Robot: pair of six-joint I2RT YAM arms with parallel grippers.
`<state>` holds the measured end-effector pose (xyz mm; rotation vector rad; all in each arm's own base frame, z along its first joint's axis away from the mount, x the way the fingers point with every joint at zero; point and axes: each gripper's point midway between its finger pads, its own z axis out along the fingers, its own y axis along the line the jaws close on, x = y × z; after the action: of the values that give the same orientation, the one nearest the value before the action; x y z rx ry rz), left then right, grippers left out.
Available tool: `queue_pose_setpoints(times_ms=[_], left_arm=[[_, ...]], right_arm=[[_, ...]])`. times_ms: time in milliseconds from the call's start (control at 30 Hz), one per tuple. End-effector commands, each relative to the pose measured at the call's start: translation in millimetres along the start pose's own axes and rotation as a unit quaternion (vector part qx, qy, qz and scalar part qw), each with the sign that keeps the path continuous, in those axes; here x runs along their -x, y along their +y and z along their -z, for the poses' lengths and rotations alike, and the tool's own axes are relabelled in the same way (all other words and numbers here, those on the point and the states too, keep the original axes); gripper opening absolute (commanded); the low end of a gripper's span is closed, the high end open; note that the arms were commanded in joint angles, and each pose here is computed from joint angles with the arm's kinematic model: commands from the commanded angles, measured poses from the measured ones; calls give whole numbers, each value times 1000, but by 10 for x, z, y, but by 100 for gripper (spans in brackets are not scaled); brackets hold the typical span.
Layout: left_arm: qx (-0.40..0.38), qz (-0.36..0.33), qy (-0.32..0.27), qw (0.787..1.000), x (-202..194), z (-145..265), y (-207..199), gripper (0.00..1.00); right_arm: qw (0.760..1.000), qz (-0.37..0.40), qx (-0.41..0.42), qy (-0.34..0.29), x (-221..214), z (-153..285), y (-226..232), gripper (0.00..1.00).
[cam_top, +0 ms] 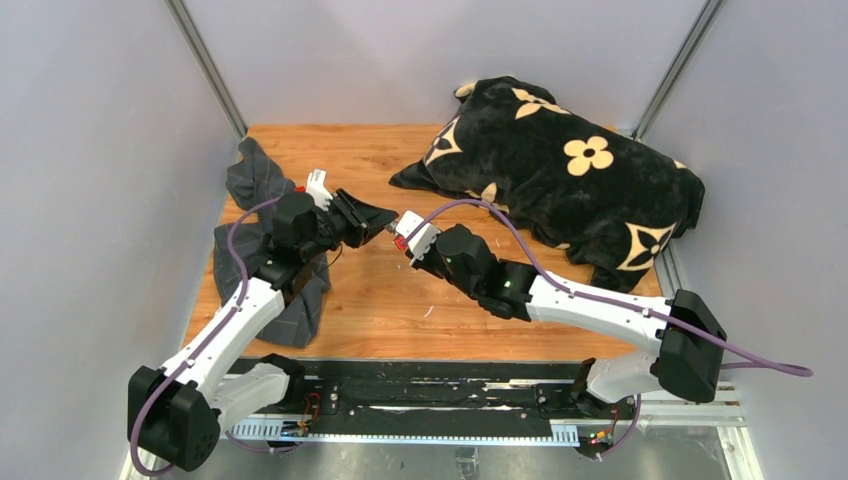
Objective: Install the water faucets
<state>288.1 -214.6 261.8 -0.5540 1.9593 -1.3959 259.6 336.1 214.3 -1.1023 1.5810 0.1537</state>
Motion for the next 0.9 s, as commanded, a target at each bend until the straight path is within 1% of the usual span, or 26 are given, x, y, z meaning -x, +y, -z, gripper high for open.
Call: queue_pose_setpoints(times_ms=[0,100,167,200,300,333,367,400,433,467,500,567,600,633,700,733,800,833,867], left_arm=[[-26,-8,-5,1000,40,20,-183,0],[-26,-10,0,1000,23,11,-168,0],[-32,-16,4,999,12,14,-197,0],[-38,-20,4,999,16,23,-231,0],[-59,-34,-4,998,47,58,-357,0],[-68,-38,-4,997,50,71,-404,0],[-76,-44,-3,996,50,85,-450,0],[-80,-47,-1,996,42,97,-477,0],[-82,-46,1,996,33,106,-484,0],[-81,-42,3,996,21,113,-473,0],[-80,-36,3,996,13,119,-459,0],[-78,-27,4,997,-4,132,-430,0],[-79,-24,3,997,-11,146,-423,0],[-80,-21,1,997,-13,163,-424,0],[-82,-15,-5,996,-4,197,-440,0],[-82,-12,-7,997,-1,208,-441,0],[-75,-3,-9,997,1,226,-436,0],[-74,0,-8,997,0,230,-439,0],[-73,3,-8,997,-2,241,-444,0]], right_arm=[[998,-39,25,-49,292,71,60,0],[988,-87,109,-64,389,169,262,0],[967,-161,181,-85,503,277,389,0],[949,-204,216,-100,584,335,442,0],[889,-302,323,-123,746,520,580,1],[866,-323,358,-129,795,588,588,1],[843,-337,392,-148,907,673,579,0],[810,-368,430,-152,988,776,585,0],[778,-375,478,-158,1051,921,615,1],[750,-391,508,-167,1134,1021,585,1],[723,-407,533,-167,1181,1096,563,0],[678,-433,567,-175,1274,1206,479,1],[659,-448,578,-174,1285,1223,439,7],[644,-463,583,-177,1286,1218,391,18],[620,-511,566,-185,1199,1096,280,65],[615,-532,552,-184,1115,1033,251,69],[620,-560,523,-166,908,896,258,70],[628,-568,508,-159,823,842,258,70],[642,-566,493,-157,746,800,260,71]])
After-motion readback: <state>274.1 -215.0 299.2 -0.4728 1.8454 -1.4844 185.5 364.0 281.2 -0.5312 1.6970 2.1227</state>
